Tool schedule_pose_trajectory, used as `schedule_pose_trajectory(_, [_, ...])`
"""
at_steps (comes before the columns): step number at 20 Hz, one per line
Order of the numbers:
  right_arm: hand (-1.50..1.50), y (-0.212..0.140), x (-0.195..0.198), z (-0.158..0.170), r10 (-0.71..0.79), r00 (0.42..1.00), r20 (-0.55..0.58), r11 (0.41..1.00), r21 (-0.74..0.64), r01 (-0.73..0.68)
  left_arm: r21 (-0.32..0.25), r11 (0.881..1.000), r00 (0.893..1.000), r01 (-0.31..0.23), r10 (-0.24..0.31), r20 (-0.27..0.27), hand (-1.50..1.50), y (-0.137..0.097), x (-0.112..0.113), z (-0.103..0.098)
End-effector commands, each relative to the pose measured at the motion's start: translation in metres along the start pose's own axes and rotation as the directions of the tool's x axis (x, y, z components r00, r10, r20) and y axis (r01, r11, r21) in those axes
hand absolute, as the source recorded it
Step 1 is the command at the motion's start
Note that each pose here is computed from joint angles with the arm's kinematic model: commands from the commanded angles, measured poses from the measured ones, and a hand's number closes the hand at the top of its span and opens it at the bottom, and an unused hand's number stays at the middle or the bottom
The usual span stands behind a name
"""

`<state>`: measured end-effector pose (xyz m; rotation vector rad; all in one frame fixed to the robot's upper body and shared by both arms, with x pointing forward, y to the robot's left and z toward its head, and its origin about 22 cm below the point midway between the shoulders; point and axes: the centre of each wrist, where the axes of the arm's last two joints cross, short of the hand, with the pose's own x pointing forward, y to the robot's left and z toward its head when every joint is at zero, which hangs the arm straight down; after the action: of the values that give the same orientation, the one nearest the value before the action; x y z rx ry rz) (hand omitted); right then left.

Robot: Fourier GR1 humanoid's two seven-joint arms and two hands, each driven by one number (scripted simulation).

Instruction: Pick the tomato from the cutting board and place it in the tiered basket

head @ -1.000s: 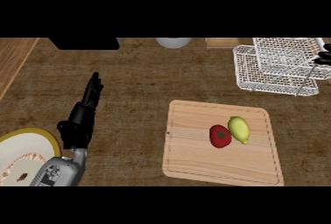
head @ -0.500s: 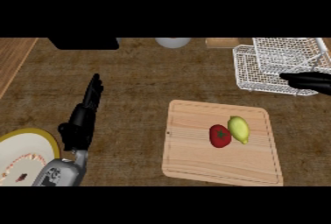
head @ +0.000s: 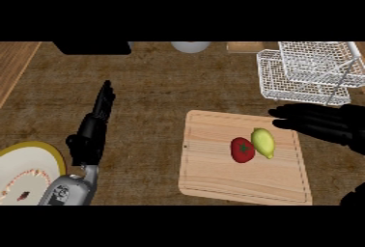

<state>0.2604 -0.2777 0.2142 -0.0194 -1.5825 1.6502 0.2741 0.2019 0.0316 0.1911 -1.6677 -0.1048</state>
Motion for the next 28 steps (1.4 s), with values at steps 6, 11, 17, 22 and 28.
schedule_pose_trajectory(6, [-1.5, 0.024, 0.003, -0.001, 0.073, 0.992, -0.099, 0.991, 0.124, -0.06, -0.004, 1.0, 1.0, -0.003, 0.003, -0.018, 0.0, 0.004, 0.005, -0.003])
schedule_pose_trajectory(11, [-1.5, 0.019, -0.003, -0.007, 0.126, 0.981, -0.146, 0.985, 0.14, -0.105, -0.007, 1.0, 1.0, -0.005, 0.005, -0.009, 0.0, -0.001, 0.005, -0.002])
schedule_pose_trajectory(17, [-1.5, 0.017, -0.023, -0.026, 0.208, 0.965, -0.161, 0.971, 0.149, -0.185, -0.01, 1.0, 1.0, -0.006, 0.006, -0.004, 0.0, 0.001, 0.002, 0.0])
schedule_pose_trajectory(22, [-1.5, 0.023, -0.02, -0.011, 0.234, 0.962, -0.14, 0.967, 0.13, -0.217, -0.007, 1.0, 1.0, -0.004, 0.004, -0.005, 0.0, 0.002, 0.02, -0.005])
schedule_pose_trajectory(28, [-1.5, 0.05, -0.023, -0.033, 0.331, 0.941, -0.071, 0.938, 0.133, -0.32, 0.01, 1.0, 1.0, 0.016, -0.016, -0.003, 0.0, 0.011, -0.013, -0.006])
